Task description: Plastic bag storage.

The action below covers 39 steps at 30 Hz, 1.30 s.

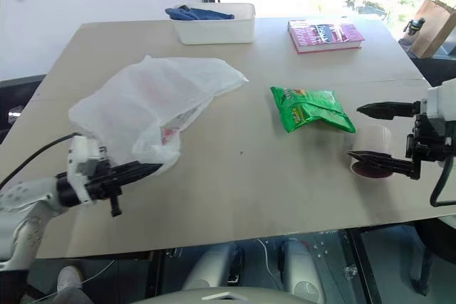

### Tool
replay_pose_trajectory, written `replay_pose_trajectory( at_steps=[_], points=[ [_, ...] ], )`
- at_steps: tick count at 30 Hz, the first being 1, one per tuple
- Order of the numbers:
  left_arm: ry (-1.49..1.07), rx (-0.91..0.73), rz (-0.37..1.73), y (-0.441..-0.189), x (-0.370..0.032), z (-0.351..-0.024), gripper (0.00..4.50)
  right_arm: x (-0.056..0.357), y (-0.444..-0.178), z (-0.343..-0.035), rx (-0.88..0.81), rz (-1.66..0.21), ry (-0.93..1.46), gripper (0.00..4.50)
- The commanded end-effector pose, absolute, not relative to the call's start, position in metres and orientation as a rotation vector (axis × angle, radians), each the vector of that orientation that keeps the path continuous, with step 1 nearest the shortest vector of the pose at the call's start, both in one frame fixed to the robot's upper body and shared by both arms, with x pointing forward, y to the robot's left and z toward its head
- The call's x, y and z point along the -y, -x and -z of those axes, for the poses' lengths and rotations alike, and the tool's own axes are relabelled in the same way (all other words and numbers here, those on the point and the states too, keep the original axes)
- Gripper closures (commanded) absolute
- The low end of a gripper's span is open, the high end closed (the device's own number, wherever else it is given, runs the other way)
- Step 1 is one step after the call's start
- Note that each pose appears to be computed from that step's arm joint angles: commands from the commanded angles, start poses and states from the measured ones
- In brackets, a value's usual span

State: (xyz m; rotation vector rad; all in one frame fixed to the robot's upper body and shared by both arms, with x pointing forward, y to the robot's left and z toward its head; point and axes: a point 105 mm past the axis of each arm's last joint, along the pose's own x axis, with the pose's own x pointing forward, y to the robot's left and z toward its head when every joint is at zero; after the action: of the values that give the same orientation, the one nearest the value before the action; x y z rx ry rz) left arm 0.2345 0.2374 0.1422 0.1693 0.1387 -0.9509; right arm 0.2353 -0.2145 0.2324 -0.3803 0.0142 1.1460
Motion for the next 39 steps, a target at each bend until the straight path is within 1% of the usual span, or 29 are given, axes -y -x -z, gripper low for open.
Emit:
replay_pose_trajectory(
  at_steps=[1,3,5,6,9,11,12,13,14,15,16,19,21,23,25,27,28,30,32,35,39],
  points=[
    [-0.258,-0.093,0.901,-0.225,-0.263,-0.158,4.41,0.203,-0.230,-0.235,0.039,-1.141,0.373,0.00],
    [-0.319,-0.067,0.846,-0.223,-0.279,-0.162,4.41,0.198,-0.229,-0.233,0.045,-1.150,0.358,0.00],
    [-0.320,-0.057,0.790,-0.222,-0.292,-0.165,4.41,0.193,-0.229,-0.232,0.059,-1.157,0.345,0.00],
    [-0.309,-0.077,0.786,-0.218,-0.296,-0.164,4.19,0.190,-0.229,-0.232,0.066,-1.162,0.337,0.00],
    [-0.282,-0.104,0.766,-0.211,-0.302,-0.162,3.23,0.186,-0.231,-0.231,0.077,-1.170,0.327,0.00],
    [-0.259,-0.099,0.717,-0.211,-0.308,-0.162,2.13,0.182,-0.232,-0.231,0.082,-1.178,0.323,0.00],
    [-0.246,-0.091,0.670,-0.212,-0.313,-0.163,1.73,0.180,-0.232,-0.230,0.087,-1.183,0.321,0.00],
    [-0.239,-0.091,0.631,-0.214,-0.317,-0.163,1.02,0.177,-0.232,-0.230,0.090,-1.188,0.318,0.00],
    [-0.223,-0.099,0.592,-0.215,-0.321,-0.161,0.87,0.174,-0.232,-0.229,0.091,-1.194,0.315,0.00],
    [-0.193,-0.125,0.584,-0.212,-0.320,-0.158,0.38,0.172,-0.232,-0.228,0.092,-1.199,0.313,0.00],
    [-0.171,-0.145,0.582,-0.211,-0.319,-0.155,0.03,0.171,-0.232,-0.227,0.091,-1.201,0.311,0.00],
    [-0.035,-0.265,0.676,-0.184,-0.300,-0.145,0.03,0.169,-0.233,-0.225,0.098,-1.202,0.304,0.00],
    [0.016,-0.261,0.715,-0.175,-0.285,-0.154,0.03,0.169,-0.234,-0.224,0.101,-1.199,0.304,0.00],
    [-0.016,-0.200,0.647,-0.186,-0.275,-0.174,0.03,0.169,-0.235,-0.224,0.104,-1.198,0.305,0.00],
    [-0.117,-0.240,0.514,-0.200,-0.270,-0.179,0.03,0.168,-0.236,-0.223,0.113,-1.194,0.307,0.00],
    [-0.220,-0.292,0.471,-0.211,-0.254,-0.184,0.03,0.168,-0.237,-0.223,0.122,-1.191,0.308,0.00],
    [-0.224,-0.325,0.440,-0.217,-0.249,-0.184,0.03,0.167,-0.238,-0.223,0.125,-1.189,0.309,0.00],
    [-0.222,-0.440,0.386,-0.222,-0.246,-0.177,0.03,0.167,-0.238,-0.223,0.130,-1.187,0.309,0.00],
    [-0.285,-0.476,0.332,-0.229,-0.239,-0.176,0.03,0.168,-0.237,-0.224,0.132,-1.186,0.311,0.00],
    [-0.354,-0.585,0.265,-0.237,-0.237,-0.162,0.03,0.173,-0.232,-0.226,0.132,-1.195,0.313,0.00],
    [-0.400,-0.612,0.221,-0.246,-0.227,-0.152,0.03,0.175,-0.224,-0.231,0.140,-1.206,0.322,0.00]
  ],
)
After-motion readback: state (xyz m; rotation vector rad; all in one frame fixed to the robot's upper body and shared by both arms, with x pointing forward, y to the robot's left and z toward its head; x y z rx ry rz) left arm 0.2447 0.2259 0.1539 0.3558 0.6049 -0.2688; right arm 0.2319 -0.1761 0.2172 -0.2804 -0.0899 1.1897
